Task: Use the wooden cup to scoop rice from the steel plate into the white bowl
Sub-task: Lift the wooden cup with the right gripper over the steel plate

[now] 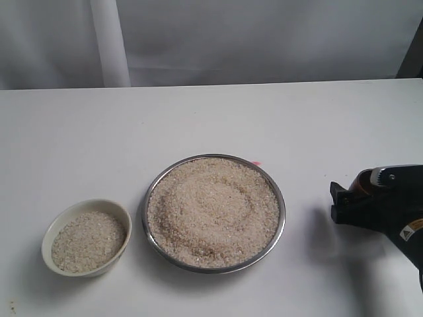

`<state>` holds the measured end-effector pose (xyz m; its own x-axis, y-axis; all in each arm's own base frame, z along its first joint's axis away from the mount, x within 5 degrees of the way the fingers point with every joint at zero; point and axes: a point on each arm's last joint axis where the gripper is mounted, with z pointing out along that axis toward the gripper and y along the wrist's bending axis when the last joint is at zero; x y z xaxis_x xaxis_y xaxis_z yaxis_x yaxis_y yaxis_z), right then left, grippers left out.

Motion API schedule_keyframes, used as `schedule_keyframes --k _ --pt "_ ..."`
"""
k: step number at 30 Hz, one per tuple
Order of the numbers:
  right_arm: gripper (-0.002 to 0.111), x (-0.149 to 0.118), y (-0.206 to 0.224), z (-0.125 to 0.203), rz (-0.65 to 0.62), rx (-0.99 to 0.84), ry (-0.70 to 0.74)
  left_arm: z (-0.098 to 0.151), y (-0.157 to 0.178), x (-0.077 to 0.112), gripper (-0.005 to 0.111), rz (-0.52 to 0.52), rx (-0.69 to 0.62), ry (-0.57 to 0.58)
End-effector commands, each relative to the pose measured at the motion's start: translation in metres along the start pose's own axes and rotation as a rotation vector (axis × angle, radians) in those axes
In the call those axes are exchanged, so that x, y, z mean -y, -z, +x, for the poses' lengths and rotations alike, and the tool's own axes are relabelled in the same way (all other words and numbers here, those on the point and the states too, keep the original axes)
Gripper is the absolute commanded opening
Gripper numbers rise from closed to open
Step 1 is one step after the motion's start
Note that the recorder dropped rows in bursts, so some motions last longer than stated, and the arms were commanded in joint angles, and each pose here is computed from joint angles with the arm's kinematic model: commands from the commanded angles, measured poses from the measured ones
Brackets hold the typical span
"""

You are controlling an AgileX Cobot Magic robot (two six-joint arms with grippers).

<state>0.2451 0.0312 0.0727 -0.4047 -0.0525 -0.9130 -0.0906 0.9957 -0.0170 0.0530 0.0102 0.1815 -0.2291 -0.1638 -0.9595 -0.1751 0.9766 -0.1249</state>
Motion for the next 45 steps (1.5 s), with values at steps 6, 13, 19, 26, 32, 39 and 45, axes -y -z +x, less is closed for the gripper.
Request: schedule_keyframes --k 6,13,19,26,32,39,45 --pt "0.087 -0.002 -0.005 0.003 -0.013 0.0 0.014 -0.002 0.001 0.001 0.0 0.009 0.01 0.006" --pt "0.07 -0.002 -0.005 0.006 -0.013 -0.01 0.015 -0.002 0.001 0.001 0.0 0.009 0.01 0.006" --pt "0.051 -0.002 -0.005 0.006 -0.013 -0.01 0.015 -0.002 0.001 0.001 0.0 0.009 0.01 0.006" --pt "0.022 -0.003 -0.005 0.006 -0.031 -0.01 0.021 -0.002 0.001 0.001 0.0 0.009 0.01 0.006" --pt "0.0 -0.01 -0.004 0.001 -0.102 0.009 0.047 -0.002 0.001 0.001 0.0 0.009 0.01 0.006" --pt "0.0 -0.01 0.008 -0.027 -0.116 -0.052 0.147 -0.002 0.001 0.001 0.0 0.009 0.01 0.006" --pt "0.0 -0.02 0.015 -0.074 -0.166 -0.3 0.249 -0.002 0.001 0.001 0.0 0.009 0.01 0.006"
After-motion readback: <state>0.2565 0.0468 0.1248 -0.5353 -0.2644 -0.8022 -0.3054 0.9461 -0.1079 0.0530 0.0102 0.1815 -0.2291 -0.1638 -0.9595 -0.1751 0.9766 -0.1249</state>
